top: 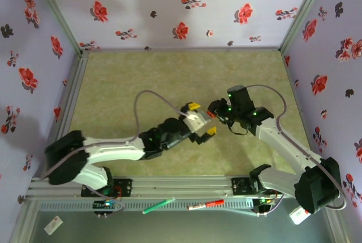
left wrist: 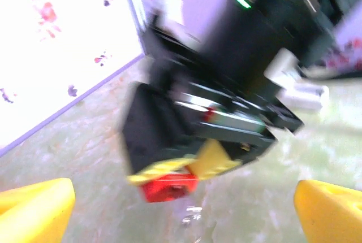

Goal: Unlock with the key

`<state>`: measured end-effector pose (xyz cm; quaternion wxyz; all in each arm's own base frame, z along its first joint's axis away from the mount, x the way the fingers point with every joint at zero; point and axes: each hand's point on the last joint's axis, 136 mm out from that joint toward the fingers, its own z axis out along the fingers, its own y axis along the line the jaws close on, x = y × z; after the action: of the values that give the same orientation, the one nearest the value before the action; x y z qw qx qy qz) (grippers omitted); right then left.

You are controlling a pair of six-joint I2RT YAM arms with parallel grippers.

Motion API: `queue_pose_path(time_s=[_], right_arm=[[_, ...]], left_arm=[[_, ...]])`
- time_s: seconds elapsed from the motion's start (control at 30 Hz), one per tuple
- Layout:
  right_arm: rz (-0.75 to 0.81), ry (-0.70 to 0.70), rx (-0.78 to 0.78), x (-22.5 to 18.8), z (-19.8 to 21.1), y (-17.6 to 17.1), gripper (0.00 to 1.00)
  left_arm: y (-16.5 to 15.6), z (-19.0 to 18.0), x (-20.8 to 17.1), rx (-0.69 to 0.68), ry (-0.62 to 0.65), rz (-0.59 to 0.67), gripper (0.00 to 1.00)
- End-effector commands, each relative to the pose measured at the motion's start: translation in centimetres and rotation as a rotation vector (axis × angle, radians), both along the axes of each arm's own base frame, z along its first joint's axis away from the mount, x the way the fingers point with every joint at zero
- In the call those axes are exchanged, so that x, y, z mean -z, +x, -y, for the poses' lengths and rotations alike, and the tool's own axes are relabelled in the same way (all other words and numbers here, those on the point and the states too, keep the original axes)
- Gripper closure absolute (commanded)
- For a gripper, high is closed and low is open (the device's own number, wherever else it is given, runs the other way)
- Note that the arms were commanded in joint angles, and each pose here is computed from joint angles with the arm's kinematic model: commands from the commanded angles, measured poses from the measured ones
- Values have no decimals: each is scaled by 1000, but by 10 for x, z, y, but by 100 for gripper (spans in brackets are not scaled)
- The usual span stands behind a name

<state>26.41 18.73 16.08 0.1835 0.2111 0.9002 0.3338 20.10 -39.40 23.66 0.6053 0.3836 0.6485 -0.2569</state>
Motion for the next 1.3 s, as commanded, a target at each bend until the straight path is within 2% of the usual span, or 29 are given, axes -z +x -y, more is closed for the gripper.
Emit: queue_pose_path(time_s=[0.0,0.1,0.2,0.3,0.43,0.7,0.9,1.07,1.17,1.27], right_arm=[[60,-140,-126,-12,10,-8,100],[103,-280,-225,-11,23,-19,100],[161,-414,-342,-12,30,-29,100],[214,-513,-452,-15,29,-37,100],[316,-577,-590,-21,13,-42,100],[413,-618,-718,-26,-6,-50,100],[422,-614,-742,-26,-12,-52,100],[394,-622,-736,-21,-14,-49,100],[389,-617,-730,-21,-15,-48,100],[386,-606,-727,-21,-17,-48,100]], left_arm=[[23,-50,-17,-139,-226,-269,0],[49,-94,-26,-222,-397,-487,0],[71,-109,-32,-215,-459,-668,1],[81,-94,-29,-225,-355,-784,3],[94,-60,-28,-187,-302,-940,9],[97,-27,0,-149,-292,-1116,24],[81,-1,21,-66,-318,-1236,30],[66,9,39,-48,-293,-1300,35],[60,12,51,-46,-300,-1338,41],[58,15,59,-44,-328,-1367,51]])
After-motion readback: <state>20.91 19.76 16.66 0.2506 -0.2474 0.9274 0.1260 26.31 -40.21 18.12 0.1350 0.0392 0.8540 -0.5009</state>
